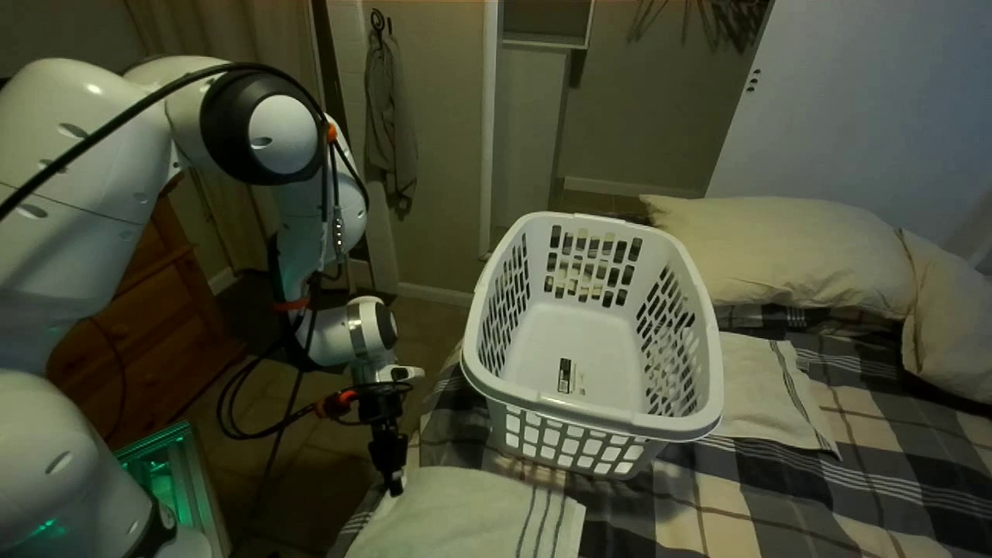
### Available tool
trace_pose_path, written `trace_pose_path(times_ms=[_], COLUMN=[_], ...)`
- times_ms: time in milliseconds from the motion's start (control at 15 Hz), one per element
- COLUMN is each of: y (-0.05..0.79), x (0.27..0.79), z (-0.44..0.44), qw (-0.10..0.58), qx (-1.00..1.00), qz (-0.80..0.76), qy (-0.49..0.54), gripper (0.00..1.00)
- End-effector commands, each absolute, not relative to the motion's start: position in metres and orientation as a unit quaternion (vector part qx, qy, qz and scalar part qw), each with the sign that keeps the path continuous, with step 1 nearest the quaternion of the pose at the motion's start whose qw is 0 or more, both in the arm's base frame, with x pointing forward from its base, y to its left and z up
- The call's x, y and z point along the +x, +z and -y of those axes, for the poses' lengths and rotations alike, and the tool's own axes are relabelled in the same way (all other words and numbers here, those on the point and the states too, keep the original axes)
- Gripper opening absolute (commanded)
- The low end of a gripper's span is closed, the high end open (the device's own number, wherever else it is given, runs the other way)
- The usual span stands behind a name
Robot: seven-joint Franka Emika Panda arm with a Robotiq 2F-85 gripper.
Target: Hang the towel on the white basket.
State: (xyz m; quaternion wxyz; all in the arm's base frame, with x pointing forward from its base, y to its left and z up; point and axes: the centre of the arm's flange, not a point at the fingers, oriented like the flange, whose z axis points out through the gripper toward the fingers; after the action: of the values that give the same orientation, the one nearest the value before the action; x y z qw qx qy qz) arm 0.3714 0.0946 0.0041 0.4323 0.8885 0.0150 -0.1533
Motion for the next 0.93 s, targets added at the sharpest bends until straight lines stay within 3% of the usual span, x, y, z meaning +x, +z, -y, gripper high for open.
trace_pose_path(times_ms=[0, 200, 267, 333, 467, 867], y=[0.014, 0.023, 0.026, 0.029, 0.031, 0.015], x=[0.369, 0.367, 0.367, 0.368, 0.373, 0.383], z=[-0.098, -0.103, -0.104, -0.106, -0.11, -0.118], qw=[0.452, 0.461, 0.463, 0.461, 0.458, 0.439], qx=[0.883, 0.878, 0.878, 0.881, 0.884, 0.896], qz=[-0.022, -0.033, -0.034, -0.031, -0.022, -0.023], qy=[-0.129, -0.122, -0.117, -0.106, -0.084, -0.063], gripper=[0.0, 0.03, 0.3, 0.31, 0.43, 0.86])
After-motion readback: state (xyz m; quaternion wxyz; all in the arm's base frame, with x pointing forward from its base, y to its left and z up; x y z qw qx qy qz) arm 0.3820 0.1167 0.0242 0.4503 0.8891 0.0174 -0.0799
